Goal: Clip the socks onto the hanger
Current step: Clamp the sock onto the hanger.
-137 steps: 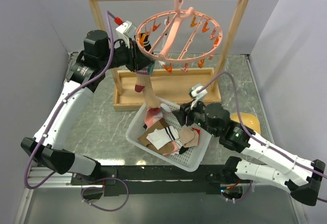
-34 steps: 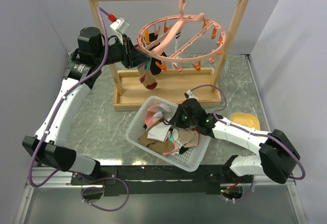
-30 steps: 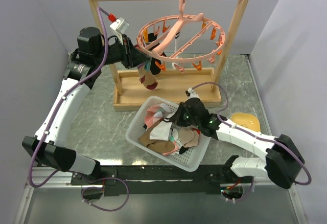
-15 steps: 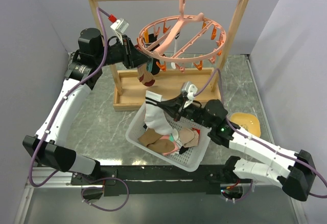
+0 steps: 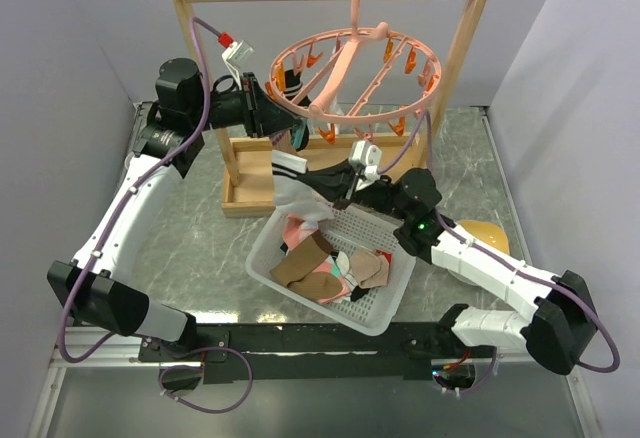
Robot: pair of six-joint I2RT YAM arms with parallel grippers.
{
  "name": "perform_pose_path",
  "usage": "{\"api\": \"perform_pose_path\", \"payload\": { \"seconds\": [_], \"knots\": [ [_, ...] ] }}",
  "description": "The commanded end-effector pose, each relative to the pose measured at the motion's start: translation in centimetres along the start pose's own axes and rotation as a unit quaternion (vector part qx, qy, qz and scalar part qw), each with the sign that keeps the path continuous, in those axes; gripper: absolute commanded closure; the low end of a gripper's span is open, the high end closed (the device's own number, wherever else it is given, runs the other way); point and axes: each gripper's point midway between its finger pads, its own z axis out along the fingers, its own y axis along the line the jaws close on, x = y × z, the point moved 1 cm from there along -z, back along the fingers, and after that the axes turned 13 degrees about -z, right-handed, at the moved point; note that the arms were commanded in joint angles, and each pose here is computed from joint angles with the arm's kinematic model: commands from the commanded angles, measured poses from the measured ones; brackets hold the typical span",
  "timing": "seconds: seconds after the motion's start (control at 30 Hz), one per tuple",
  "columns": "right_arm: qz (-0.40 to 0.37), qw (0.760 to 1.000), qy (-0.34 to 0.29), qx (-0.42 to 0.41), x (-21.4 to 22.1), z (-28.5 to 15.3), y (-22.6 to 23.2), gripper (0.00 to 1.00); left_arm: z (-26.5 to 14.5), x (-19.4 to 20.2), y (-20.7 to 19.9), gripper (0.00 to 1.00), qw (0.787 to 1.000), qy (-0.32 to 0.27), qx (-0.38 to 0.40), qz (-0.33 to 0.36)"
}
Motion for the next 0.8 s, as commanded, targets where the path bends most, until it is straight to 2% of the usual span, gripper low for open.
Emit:
{"api": "perform_pose_path", "payload": {
  "seconds": [0.0,0.77],
  "knots": [
    [-0.04,0.996,-0.076,-0.002,-4.3,0.3,-1.7,1.0,-0.2,0.7,-1.5,0.99,0.999,0.018,0.04,0.007],
    [-0.01,0.997,-0.07,0.016,-1.6,0.5,-3.7,1.0,-0.6,0.7,-2.7,0.99,0.998,0.019,0.056,0.001]
  ]
}}
